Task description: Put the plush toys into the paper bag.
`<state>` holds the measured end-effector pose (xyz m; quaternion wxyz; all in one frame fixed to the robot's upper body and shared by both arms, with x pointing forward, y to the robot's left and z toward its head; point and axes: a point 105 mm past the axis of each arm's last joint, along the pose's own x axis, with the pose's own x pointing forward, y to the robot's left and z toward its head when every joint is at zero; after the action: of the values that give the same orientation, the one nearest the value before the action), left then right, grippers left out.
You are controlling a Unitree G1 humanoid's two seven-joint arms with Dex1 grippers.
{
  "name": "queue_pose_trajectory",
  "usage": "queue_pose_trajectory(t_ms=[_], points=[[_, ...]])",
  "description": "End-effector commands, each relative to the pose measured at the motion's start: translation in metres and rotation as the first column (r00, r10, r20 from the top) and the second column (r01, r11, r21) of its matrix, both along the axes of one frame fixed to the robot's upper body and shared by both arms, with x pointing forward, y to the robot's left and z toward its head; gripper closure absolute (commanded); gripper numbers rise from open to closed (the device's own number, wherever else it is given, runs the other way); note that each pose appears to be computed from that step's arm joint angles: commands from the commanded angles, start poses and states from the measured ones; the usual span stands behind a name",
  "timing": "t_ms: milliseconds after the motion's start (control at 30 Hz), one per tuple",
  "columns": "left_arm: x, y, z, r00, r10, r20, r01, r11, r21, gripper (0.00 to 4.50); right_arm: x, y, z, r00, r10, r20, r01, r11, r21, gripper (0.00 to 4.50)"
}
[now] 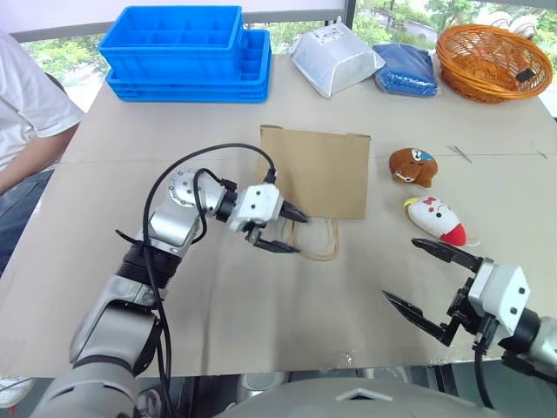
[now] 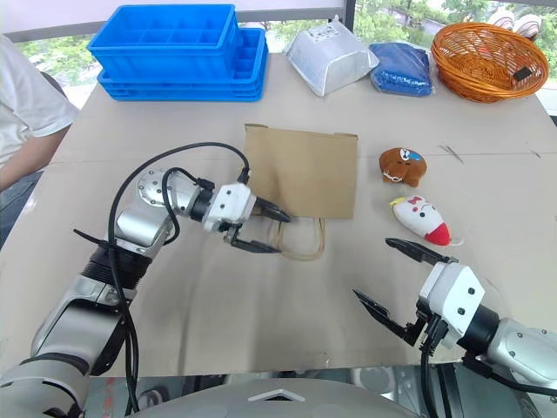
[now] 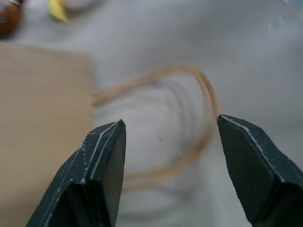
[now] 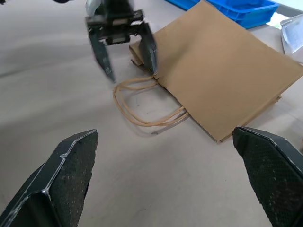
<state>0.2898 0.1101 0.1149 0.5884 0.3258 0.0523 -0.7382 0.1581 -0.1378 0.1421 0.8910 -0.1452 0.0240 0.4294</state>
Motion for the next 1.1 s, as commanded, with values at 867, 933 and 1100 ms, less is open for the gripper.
queue_pose_trajectory(t_ms=[867,933,1100], points=[[0.033,0.001,0.006,0.966,-0.047,0.256,0.048,0.999,0.003,1.12,-0.014,0.009,0.007,0.999,-0.009,0.031,0.008,1.0,0.01,0.0],[0.033,0.0,0.006,0.964,-0.044,0.264,0.047,0.999,-0.004,1.12,-0.014,0.009,0.007,1.0,-0.008,0.03,0.008,1.0,0.012,0.0],[0.035,-0.001,0.007,0.958,-0.042,0.285,0.047,0.999,-0.013,1.12,-0.015,0.009,0.006,1.0,-0.009,0.026,0.009,1.0,0.012,0.0]])
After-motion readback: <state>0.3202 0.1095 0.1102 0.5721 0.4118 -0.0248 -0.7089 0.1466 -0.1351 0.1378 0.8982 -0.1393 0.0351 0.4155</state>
